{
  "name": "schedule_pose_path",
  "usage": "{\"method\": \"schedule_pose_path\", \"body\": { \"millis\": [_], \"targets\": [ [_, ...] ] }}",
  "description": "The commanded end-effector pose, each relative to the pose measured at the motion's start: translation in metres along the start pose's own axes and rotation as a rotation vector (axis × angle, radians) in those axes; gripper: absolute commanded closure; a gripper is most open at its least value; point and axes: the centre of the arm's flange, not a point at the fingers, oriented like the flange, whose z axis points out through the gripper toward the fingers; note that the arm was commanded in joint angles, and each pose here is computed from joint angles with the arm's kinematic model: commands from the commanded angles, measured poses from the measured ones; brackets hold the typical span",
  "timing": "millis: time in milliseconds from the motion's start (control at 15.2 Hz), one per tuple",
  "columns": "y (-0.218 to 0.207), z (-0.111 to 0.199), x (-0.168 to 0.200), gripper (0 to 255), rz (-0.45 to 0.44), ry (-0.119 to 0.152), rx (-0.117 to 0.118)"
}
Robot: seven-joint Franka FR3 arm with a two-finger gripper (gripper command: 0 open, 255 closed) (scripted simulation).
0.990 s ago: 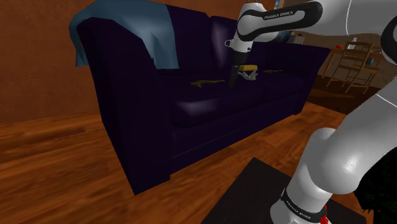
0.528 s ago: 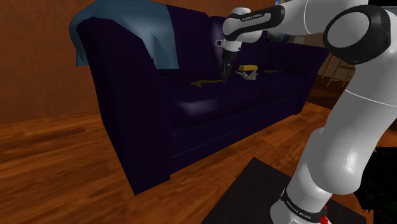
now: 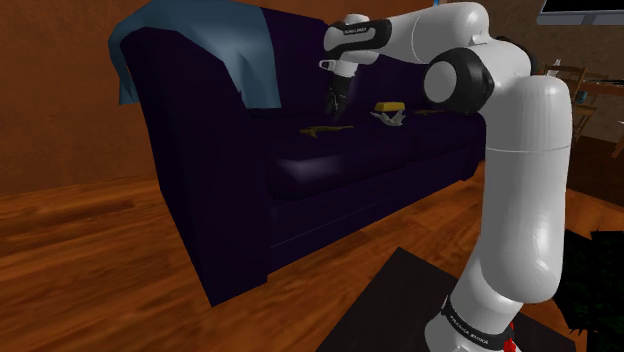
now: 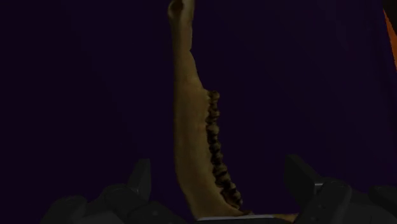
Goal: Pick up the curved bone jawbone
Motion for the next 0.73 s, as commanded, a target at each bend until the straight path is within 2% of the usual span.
{"method": "schedule_pose_path", "body": {
  "millis": [0,462,594,660],
  "targets": [
    [0.011,0.004,0.006,0,-0.045,0.007,0.000],
    [0.006,0.044,0.004,0,-0.045,0.007,0.000],
    [0.006,0.044,0.004,0,-0.045,0.007,0.000],
    [0.005,0.044,0.003,255,-0.045,0.007,0.000]
  ]
}}
